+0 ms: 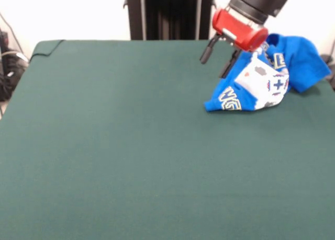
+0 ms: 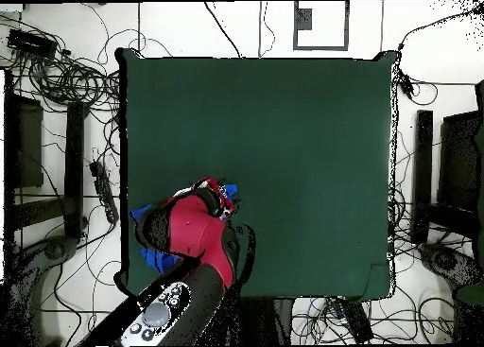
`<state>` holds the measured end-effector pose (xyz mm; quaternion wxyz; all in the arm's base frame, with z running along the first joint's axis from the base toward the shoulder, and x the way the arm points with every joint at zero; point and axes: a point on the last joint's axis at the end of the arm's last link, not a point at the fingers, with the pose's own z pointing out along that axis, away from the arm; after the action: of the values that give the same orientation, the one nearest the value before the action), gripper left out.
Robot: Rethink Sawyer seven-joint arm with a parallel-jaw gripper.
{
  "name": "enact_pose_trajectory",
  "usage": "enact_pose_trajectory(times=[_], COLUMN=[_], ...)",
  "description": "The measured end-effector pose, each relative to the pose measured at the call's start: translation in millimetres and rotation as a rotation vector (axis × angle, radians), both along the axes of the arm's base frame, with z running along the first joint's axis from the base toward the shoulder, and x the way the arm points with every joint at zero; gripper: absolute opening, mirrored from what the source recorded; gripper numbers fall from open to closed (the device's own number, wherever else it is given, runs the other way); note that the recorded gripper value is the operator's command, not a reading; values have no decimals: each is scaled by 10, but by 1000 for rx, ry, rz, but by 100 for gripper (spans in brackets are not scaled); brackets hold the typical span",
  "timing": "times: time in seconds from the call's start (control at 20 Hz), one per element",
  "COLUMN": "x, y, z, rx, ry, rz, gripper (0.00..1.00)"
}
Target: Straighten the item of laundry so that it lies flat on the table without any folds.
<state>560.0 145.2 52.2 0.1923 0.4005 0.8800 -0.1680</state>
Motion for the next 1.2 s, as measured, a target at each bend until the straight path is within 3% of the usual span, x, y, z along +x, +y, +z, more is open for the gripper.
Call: enact_pose_trajectory(times=[0.8,1.2], x=[9,-133], y=[206,342], z=[-34,-299], rx=[24,12], ry=[-23,6], rz=[-23,-21], gripper=[100,100])
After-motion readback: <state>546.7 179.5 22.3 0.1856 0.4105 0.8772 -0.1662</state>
